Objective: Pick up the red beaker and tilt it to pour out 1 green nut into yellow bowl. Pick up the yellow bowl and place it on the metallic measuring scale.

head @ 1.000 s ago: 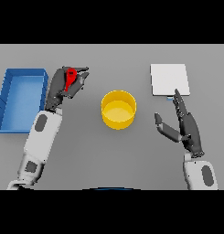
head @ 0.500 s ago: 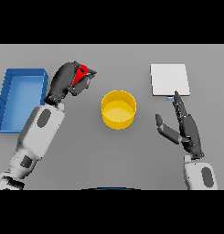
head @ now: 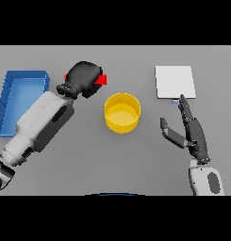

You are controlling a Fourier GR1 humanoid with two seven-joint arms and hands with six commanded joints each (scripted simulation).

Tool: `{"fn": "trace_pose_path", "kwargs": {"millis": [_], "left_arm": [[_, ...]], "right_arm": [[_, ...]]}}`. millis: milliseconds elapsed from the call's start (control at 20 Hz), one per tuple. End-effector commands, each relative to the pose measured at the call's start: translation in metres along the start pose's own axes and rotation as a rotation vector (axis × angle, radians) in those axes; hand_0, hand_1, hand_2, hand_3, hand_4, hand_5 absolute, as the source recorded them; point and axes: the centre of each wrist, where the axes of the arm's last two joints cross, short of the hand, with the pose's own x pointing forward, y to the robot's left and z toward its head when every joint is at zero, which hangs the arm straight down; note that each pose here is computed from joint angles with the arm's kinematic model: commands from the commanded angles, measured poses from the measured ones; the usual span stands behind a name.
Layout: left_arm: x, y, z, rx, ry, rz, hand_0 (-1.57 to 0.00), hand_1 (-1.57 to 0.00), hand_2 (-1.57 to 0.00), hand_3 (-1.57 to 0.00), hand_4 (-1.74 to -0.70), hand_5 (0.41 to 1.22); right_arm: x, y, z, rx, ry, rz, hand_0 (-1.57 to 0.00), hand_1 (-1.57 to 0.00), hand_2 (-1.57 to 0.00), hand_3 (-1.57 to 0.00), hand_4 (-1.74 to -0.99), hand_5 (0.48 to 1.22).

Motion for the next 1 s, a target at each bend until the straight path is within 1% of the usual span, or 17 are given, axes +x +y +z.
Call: {"fn": "trace_pose_path", "kwargs": {"millis": [0,50,150,200,250,300,350,500,550,600,650,700,800,850,950], "left_arm": [[0.002,0.004,-0.002,-0.046,-0.014,-0.061,-1.57,-1.57,-1.57,-1.57,-1.64,1.205],[0.008,0.006,-0.004,-0.075,-0.033,-0.107,-1.57,-1.57,-1.57,-1.57,-1.61,1.208],[0.013,0.011,-0.008,-0.124,-0.032,-0.215,-1.57,-1.57,-1.57,-1.40,-1.65,1.213],[0.021,0.014,-0.012,-0.146,-0.021,-0.269,-1.57,-1.57,-1.57,-1.36,-1.66,1.214],[0.027,0.016,-0.012,-0.177,-0.030,-0.316,-1.57,-1.57,-1.57,-1.33,-1.68,1.216],[0.034,0.019,-0.019,-0.193,-0.020,-0.382,-1.57,-1.57,-1.57,-1.31,-1.68,1.217],[0.035,0.020,-0.021,-0.218,-0.022,-0.426,-1.57,-1.57,-1.57,-1.30,-1.69,1.218],[0.048,0.022,-0.025,-0.257,-0.054,-0.536,-1.57,-1.57,-1.57,-1.20,-1.71,1.219],[0.048,0.022,-0.025,-0.268,-0.064,-0.570,-1.57,-1.57,-1.57,-1.28,-1.71,1.220],[0.054,0.024,-0.027,-0.263,-0.078,-0.611,-1.57,-1.57,-1.57,-1.34,-1.72,1.220],[0.059,0.025,-0.029,-0.261,-0.099,-0.656,-1.57,-1.57,-1.57,-1.38,-1.72,1.220],[0.059,0.022,-0.030,-0.262,-0.101,-0.697,-1.57,-1.57,-1.57,-1.42,-1.73,1.220],[0.072,0.021,-0.033,-0.262,-0.115,-0.774,-1.57,-1.57,-1.57,-1.47,-1.73,1.221],[0.075,0.022,-0.034,-0.263,-0.126,-0.800,-1.57,-1.57,-1.57,-1.49,-1.73,1.221],[0.080,0.018,-0.034,-0.253,-0.127,-0.870,-1.57,-1.57,-1.57,-1.52,-1.74,1.221]], "right_arm": [[-0.001,0.003,0.000,-0.001,0.008,-0.012,0.00,0.00,0.00,0.00,-1.290,0.685],[-0.002,0.001,-0.001,0.000,0.019,-0.025,0.00,0.00,0.00,0.00,-1.284,0.678],[-0.001,0.002,0.000,0.002,0.016,-0.056,0.00,0.00,0.00,0.00,-1.279,0.661],[0.002,0.003,-0.004,-0.007,0.011,-0.058,0.00,0.00,0.00,0.00,-1.279,0.651],[0.000,0.001,-0.003,-0.007,0.022,-0.068,0.00,0.00,0.00,0.00,-1.283,0.644],[0.000,0.002,-0.004,-0.004,0.035,-0.068,0.00,0.00,0.00,0.00,-1.292,0.635],[0.001,0.003,-0.005,-0.009,0.025,-0.078,0.00,0.00,0.00,0.00,-1.299,0.627],[-0.004,0.001,-0.001,-0.011,0.026,-0.089,0.00,0.00,0.00,0.00,-1.301,0.607],[-0.003,-0.002,-0.001,-0.013,0.016,-0.088,0.00,0.00,0.00,0.00,-1.296,0.606],[-0.004,-0.001,-0.001,-0.006,0.017,-0.083,0.00,0.00,0.00,0.00,-1.297,0.607],[-0.005,-0.001,-0.003,-0.006,0.021,-0.088,0.00,0.00,0.00,0.00,-1.299,0.605],[-0.007,-0.001,0.001,-0.002,0.021,-0.083,0.00,0.00,0.00,0.00,-1.300,0.601],[-0.007,0.003,0.002,-0.003,0.027,-0.076,0.00,0.00,0.00,0.00,-1.298,0.599],[-0.009,0.002,0.001,-0.007,0.040,-0.065,0.00,0.00,0.00,0.00,-1.299,0.601],[-0.005,-0.001,0.000,-0.014,0.024,-0.071,0.00,0.00,0.00,0.00,-1.291,0.603]]}}
